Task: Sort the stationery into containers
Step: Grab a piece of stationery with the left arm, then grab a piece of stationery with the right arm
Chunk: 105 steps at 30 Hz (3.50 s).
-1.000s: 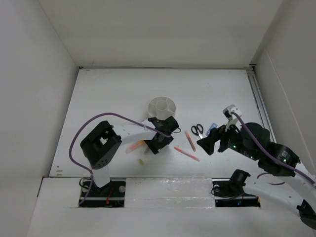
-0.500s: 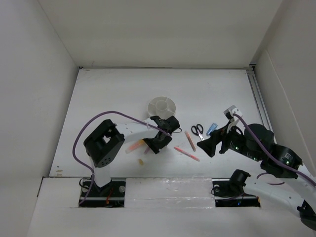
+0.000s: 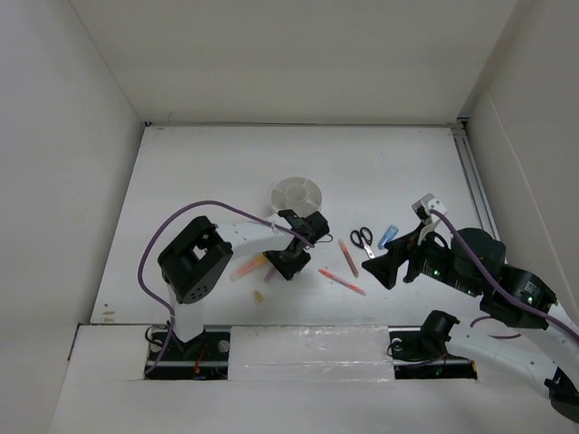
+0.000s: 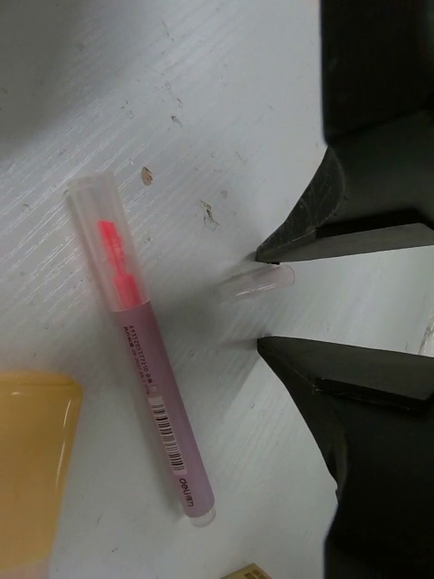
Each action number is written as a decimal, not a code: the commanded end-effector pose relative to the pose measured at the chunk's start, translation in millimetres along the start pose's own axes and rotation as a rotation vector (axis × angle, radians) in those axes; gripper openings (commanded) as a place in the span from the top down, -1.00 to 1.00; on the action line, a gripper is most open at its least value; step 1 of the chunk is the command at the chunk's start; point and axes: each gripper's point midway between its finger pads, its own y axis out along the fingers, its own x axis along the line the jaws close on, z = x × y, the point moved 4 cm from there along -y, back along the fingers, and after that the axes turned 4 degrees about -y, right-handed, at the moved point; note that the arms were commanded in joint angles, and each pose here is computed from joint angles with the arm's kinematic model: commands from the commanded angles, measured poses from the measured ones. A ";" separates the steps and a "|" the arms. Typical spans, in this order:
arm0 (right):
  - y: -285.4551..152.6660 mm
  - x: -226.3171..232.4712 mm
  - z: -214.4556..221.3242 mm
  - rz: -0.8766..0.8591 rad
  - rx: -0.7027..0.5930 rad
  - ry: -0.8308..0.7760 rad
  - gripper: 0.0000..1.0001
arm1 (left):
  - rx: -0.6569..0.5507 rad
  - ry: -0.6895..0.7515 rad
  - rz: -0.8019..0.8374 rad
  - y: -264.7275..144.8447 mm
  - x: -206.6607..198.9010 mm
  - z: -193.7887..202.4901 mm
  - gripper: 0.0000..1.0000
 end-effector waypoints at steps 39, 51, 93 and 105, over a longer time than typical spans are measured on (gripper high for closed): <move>121.4 -12.2 70.0 0.138 0.369 0.046 -0.77 | -0.424 0.153 0.615 -164.5 39.1 -176.3 1.00; 167.7 -29.8 150.5 0.165 0.527 0.031 -0.71 | -0.488 0.220 0.636 -178.1 65.4 -179.9 1.00; 139.3 -48.3 212.4 0.473 0.752 0.209 -0.65 | -0.541 0.230 0.683 -195.3 81.8 -184.1 1.00; 126.3 -28.3 251.0 0.514 0.920 0.092 -0.38 | -0.551 0.232 0.697 -199.2 85.0 -184.7 1.00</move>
